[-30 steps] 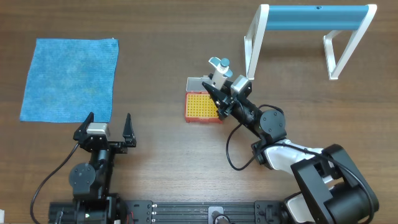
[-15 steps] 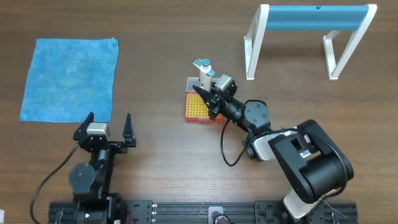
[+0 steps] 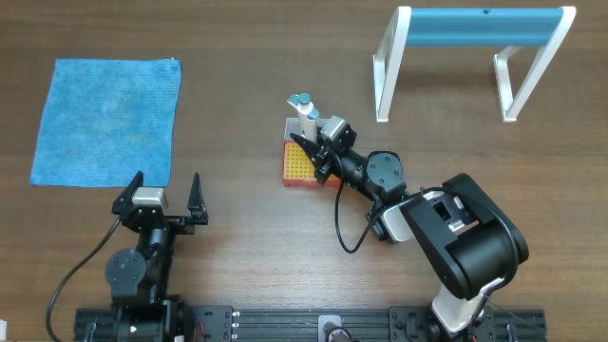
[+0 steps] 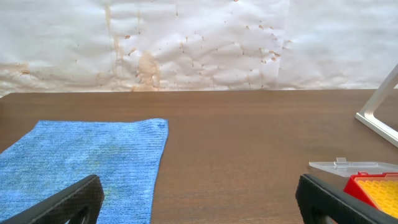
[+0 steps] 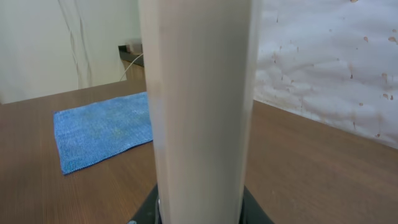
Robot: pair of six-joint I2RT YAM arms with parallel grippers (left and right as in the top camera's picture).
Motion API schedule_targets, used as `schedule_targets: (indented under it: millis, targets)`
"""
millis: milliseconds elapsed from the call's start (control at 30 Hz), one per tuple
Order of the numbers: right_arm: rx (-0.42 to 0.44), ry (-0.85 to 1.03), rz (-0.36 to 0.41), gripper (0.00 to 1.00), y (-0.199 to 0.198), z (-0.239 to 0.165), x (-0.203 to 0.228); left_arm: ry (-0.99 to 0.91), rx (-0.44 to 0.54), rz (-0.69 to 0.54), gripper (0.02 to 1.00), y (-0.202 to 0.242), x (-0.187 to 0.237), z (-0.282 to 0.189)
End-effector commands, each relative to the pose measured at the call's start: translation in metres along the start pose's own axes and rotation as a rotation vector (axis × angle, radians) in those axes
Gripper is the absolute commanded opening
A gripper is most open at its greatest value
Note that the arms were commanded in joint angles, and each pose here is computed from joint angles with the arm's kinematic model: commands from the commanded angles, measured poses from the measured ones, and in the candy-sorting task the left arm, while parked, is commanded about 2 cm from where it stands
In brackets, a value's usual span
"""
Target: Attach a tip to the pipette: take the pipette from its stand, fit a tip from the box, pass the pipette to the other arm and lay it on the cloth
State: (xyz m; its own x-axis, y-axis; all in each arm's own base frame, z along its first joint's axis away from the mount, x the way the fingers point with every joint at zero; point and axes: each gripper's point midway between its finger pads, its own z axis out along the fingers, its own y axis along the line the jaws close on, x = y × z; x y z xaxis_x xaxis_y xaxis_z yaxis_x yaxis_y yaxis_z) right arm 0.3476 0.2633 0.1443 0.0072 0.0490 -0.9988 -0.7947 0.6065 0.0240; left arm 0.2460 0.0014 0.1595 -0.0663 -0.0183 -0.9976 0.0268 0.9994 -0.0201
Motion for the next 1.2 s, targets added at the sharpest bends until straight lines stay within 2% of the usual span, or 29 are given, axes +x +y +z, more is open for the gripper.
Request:
schedule_targets:
  millis: [33, 567, 633, 1200]
  targets:
    - [0.011, -0.015, -0.024, 0.080, -0.002, 0.005, -0.004, 0.003, -0.008, 0.009, 0.996, 0.001, 0.001, 0.000]
    - [0.010, -0.009, -0.008, 0.080, -0.003, 0.006, -0.001, 0.003, -0.008, 0.009, 0.996, 0.001, 0.001, 0.000]
    - [0.011, -0.008, 0.017, 0.082, -0.003, 0.006, -0.001, 0.003, -0.008, 0.009, 0.998, 0.001, 0.001, 0.000]
    - [0.015, 0.074, 0.054, 0.080, -0.004, 0.006, 0.034, 0.003, -0.008, 0.009, 0.996, 0.001, 0.001, 0.000]
